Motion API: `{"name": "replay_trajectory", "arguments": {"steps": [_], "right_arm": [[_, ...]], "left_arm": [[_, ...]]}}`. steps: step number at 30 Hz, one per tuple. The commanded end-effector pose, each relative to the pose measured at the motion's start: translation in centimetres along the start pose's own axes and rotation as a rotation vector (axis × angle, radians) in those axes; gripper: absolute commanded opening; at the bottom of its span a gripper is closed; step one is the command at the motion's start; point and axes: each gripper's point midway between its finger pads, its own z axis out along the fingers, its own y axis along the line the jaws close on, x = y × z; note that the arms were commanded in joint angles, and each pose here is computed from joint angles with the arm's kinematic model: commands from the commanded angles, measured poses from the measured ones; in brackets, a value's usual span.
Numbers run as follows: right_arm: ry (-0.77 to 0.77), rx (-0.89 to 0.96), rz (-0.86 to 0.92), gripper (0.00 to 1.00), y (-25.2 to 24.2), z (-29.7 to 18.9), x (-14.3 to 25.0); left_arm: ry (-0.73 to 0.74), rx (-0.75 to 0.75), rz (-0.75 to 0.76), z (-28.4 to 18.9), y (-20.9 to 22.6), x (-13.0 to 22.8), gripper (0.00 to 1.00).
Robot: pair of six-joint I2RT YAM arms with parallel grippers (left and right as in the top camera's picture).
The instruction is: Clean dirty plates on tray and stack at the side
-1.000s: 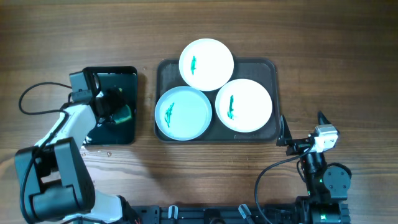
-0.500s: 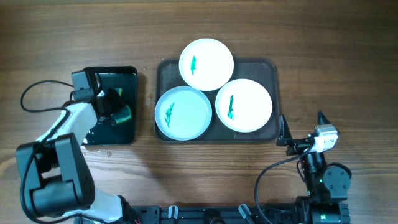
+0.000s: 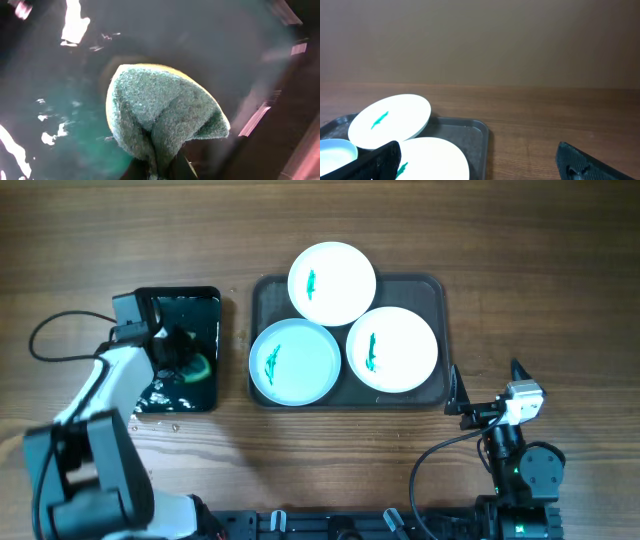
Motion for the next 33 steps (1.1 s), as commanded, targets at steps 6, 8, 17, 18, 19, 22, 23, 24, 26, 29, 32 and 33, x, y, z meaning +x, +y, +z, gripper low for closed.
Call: {"name": "replay_trajectory", "arguments": {"steps": [6,8,17,18,19,22,23,24,26,29,32,33], "right_arm": [[-0.004,0.014,0.011,1.00,-0.2,0.0,-0.1],[-0.004,0.014,0.011,1.00,-0.2,0.0,-0.1],[-0.004,0.014,0.011,1.00,-0.2,0.0,-0.1],[-0.004,0.014,0.011,1.00,-0.2,0.0,-0.1],[-0.004,0.014,0.011,1.00,-0.2,0.0,-0.1],[-0.004,0.014,0.011,1.00,-0.2,0.0,-0.1],[-0.004,0.014,0.011,1.00,-0.2,0.0,-0.1],[-0.004,0.014,0.011,1.00,-0.2,0.0,-0.1],[-0.004,0.014,0.011,1.00,-0.2,0.0,-0.1],[-0.004,0.014,0.011,1.00,-0.2,0.0,-0.1],[-0.004,0.014,0.011,1.00,-0.2,0.0,-0.1],[-0.004,0.014,0.011,1.00,-0.2,0.0,-0.1]], "left_arm": [[-0.239,0.099,0.001,-8.1,-2.8,-4.4,0.04],[-0.222,0.087,0.000,-7.5,-2.5,-4.0,0.04],[-0.160,-0.027,-0.009,-3.6,-0.1,-3.0,0.04],[-0.181,-0.016,-0.009,-4.9,-0.6,-3.7,0.04],[-0.202,0.004,-0.006,-6.2,-1.2,-4.3,0.04],[-0.287,0.112,-0.001,-11.3,-3.3,-5.2,0.04],[-0.299,0.120,-0.012,-12.1,-3.3,-5.1,0.04],[-0.288,0.115,-0.020,-12.4,-3.1,-4.6,0.04],[-0.269,0.060,-0.030,-11.0,-1.8,-3.9,0.04],[-0.191,0.007,-0.125,-6.4,0.0,-1.9,0.04],[-0.082,0.013,-0.153,-3.9,0.1,-0.1,0.04],[-0.078,0.022,-0.152,-3.9,-0.1,0.0,0.04]]}}
